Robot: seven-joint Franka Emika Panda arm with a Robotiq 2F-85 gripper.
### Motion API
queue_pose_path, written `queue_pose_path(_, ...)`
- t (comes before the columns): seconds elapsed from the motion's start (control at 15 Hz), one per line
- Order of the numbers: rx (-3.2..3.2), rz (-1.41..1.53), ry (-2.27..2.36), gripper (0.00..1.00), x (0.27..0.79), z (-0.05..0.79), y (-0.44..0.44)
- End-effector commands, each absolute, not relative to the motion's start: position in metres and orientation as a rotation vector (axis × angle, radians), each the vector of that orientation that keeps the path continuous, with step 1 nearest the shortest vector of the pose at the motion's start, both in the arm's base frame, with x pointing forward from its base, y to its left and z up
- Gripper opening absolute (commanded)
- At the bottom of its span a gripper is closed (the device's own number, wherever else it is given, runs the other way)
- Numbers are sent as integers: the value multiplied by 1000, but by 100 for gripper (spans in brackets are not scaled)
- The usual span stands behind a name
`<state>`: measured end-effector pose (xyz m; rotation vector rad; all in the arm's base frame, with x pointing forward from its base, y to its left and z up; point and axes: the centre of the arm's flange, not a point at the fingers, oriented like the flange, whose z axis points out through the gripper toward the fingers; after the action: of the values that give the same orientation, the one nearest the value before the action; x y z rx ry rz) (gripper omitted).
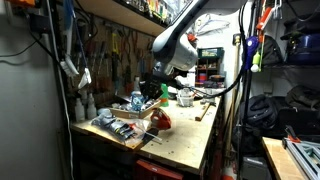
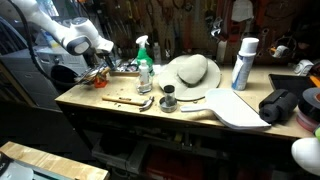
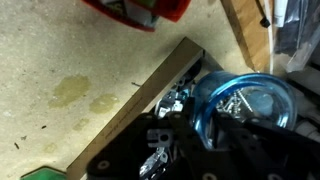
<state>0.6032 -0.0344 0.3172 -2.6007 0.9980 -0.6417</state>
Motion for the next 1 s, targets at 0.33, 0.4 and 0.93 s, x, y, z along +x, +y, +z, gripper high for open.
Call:
queue_pose_path(0.33,-2578,-681,1094,3,632,304,-28)
queue_pose_path(0.4,-2586,-679,1100,3,632,302,-29)
queue_pose_path(0.93,-2654,-758,1144,3,638,297,-31)
